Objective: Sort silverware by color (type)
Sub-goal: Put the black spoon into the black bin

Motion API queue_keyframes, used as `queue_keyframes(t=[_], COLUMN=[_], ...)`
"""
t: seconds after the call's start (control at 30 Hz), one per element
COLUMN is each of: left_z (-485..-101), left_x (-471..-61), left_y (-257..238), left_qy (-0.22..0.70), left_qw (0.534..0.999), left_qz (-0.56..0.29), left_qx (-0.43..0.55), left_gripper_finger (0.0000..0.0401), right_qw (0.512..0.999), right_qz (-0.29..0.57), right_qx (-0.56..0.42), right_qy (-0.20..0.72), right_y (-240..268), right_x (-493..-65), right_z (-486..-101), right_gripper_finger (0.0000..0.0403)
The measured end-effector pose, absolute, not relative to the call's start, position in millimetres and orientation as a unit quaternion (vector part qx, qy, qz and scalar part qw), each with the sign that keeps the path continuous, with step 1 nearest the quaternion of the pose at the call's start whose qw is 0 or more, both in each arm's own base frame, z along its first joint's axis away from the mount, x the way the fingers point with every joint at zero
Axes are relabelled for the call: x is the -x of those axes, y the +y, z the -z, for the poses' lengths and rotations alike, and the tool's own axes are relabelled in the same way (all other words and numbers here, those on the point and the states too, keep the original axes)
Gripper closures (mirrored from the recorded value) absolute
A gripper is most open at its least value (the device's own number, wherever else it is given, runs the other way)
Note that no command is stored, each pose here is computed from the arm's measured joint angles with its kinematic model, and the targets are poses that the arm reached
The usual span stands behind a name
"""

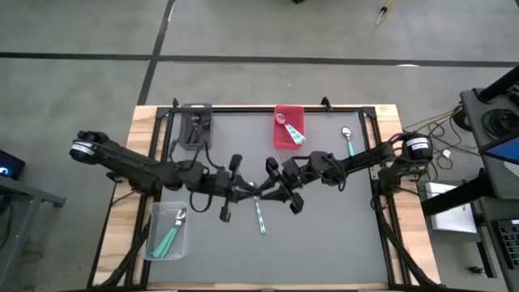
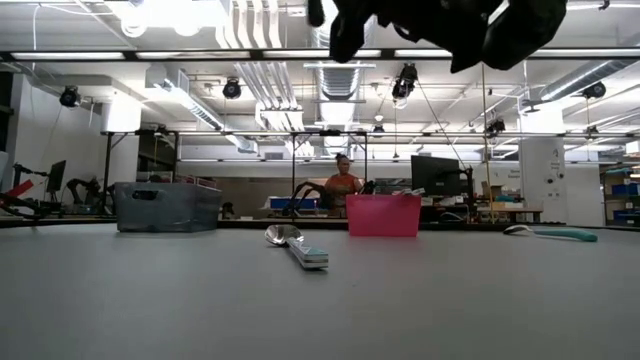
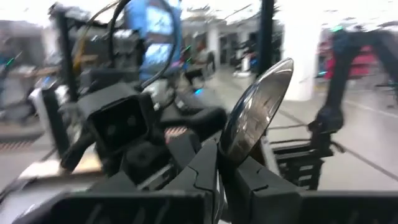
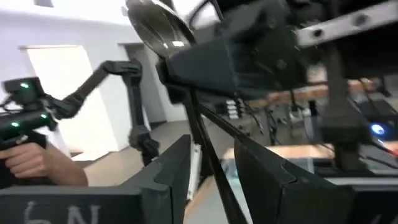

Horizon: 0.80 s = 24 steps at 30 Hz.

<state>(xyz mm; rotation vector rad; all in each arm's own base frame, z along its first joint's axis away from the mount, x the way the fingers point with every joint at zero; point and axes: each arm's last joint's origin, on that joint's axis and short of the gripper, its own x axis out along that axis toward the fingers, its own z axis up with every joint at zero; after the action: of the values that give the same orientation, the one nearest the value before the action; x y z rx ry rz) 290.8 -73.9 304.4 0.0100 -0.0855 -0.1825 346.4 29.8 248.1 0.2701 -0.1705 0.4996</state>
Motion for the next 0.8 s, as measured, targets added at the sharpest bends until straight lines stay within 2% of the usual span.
queue_keyframes(t=[0.37, 0.6, 0.8], left_z=[-322, -312, -306], left_x=[-244, -213, -181], left_y=[-14, 53, 114], left_qy=[0.070, 0.154, 0.173], left_qw=[0.993, 0.957, 0.927], left_qz=[-0.065, -0.212, -0.266], left_qx=[0.062, 0.125, 0.198], left_gripper_finger=[0.0401, 0.0401, 0.0401], right_qw=[0.972, 0.990, 0.974], right_qz=[-0.180, -0.039, 0.082], right_qx=[-0.150, -0.090, -0.028], right_qy=[-0.007, 0.102, 0.208], right_y=[-5, -24, -30], right_x=[-341, -328, -316], right_z=[-252, -265, -264], right_gripper_finger=[0.0287, 0.0295, 0.0298])
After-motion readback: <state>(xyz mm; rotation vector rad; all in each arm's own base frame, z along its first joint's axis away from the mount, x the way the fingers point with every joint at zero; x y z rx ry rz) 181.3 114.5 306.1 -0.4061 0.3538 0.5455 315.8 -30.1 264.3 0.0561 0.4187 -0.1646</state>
